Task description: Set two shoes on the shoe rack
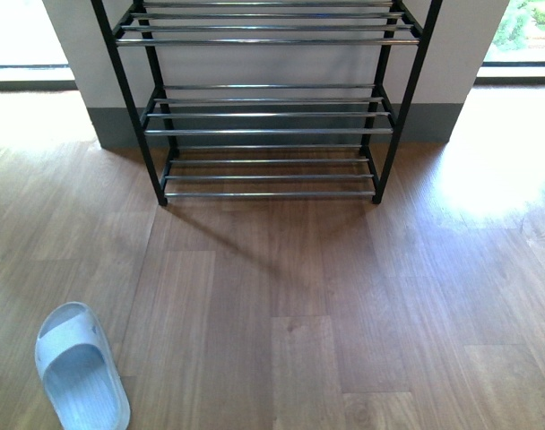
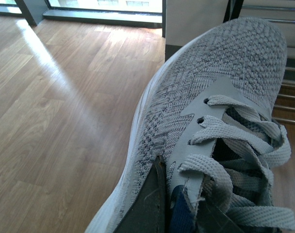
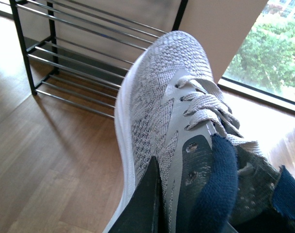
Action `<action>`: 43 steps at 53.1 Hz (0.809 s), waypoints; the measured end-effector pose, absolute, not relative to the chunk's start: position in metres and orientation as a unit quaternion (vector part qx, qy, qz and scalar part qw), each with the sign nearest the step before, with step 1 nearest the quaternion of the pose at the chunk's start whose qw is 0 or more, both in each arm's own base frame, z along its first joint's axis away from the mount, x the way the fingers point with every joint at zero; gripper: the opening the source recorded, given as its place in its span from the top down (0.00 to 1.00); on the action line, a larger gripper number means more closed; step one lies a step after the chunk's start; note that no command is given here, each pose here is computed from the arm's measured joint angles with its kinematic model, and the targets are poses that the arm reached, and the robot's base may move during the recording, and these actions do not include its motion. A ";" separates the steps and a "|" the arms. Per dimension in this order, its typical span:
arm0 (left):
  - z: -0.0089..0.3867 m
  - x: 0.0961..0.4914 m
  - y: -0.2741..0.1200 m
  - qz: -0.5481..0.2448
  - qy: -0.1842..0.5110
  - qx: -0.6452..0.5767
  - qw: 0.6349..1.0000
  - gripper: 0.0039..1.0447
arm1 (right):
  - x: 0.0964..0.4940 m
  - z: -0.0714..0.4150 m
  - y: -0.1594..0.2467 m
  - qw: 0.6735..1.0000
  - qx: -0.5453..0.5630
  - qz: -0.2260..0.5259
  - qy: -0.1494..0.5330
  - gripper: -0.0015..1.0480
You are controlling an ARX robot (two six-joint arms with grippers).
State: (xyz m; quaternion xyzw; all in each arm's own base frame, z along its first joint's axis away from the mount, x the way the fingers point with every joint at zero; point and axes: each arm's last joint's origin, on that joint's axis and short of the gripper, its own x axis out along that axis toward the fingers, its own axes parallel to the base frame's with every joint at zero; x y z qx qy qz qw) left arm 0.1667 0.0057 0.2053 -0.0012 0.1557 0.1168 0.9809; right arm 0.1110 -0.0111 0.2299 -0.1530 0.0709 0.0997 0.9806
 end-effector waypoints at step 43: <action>0.205 0.166 0.005 0.110 0.156 -0.001 0.982 0.99 | 0.111 0.230 -0.011 0.981 -0.154 0.094 0.072 0.99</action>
